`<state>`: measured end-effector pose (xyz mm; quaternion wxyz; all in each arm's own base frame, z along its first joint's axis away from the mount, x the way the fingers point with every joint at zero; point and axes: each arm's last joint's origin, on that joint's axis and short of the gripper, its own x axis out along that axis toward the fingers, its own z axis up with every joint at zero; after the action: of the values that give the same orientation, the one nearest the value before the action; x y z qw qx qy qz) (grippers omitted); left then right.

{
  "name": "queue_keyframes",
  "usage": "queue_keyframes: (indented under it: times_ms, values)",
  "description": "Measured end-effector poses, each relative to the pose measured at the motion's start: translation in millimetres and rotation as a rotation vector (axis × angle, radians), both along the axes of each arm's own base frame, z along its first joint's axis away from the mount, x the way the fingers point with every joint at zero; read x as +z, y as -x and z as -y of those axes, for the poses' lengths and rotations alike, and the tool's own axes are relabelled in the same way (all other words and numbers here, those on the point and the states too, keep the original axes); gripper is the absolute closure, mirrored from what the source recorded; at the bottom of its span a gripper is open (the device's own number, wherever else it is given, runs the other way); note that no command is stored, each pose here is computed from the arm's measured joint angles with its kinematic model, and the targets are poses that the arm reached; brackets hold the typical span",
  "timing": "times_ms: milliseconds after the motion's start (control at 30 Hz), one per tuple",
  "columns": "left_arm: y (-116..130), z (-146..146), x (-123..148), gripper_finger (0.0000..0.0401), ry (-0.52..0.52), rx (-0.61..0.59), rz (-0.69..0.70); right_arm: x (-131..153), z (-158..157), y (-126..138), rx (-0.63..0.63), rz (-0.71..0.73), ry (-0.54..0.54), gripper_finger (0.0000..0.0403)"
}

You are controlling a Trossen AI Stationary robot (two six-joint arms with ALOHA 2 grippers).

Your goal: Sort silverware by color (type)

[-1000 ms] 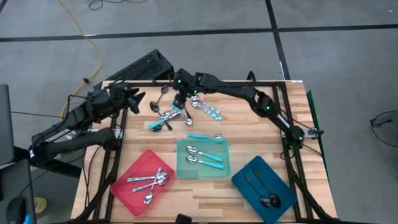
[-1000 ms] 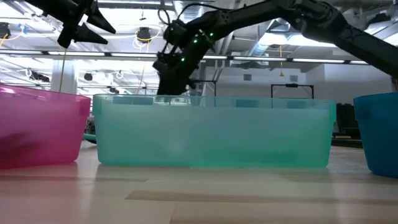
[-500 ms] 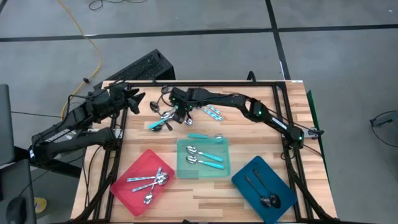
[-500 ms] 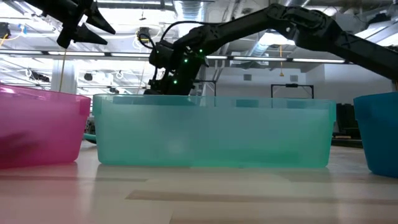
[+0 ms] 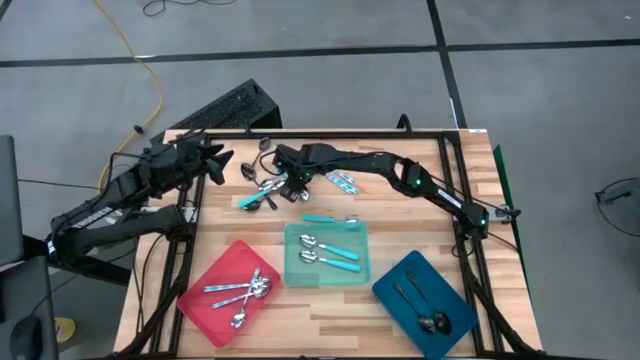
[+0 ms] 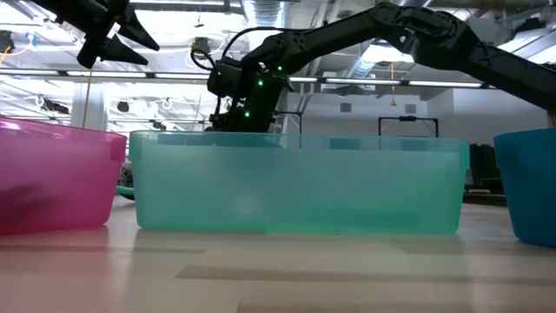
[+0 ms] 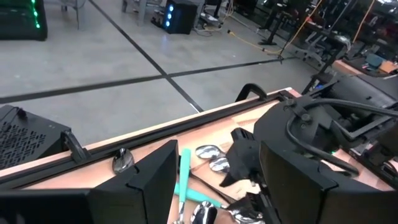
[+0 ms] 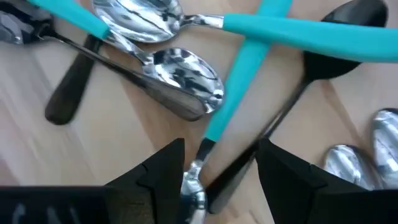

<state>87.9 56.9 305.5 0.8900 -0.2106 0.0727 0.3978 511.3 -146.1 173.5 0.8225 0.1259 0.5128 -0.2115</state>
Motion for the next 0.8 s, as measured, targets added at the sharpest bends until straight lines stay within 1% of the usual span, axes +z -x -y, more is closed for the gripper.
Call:
queue_keyframes:
  times_ms: [233,533,667,800]
  values:
    - [0.2,0.1,-0.6,0.0190,0.003,0.000,-0.006,0.1,0.3,0.0,-0.005,-0.005,0.020,0.0184]
    - [0.2,0.1,-0.4,0.0190,0.002,0.000,-0.003,-0.2,-1.4,0.2,-0.020,-0.010,0.018,0.0184]
    - [0.1,0.1,-0.5,0.0190,0.002,0.000,-0.003,-1.2,-7.2,1.0,-0.051,-0.024,-0.009,0.0185]
    - [0.1,0.1,-0.5,0.0190,0.003,0.000,-0.003,-1.2,-10.3,0.5,-0.051,-0.024,-0.015,0.0190]
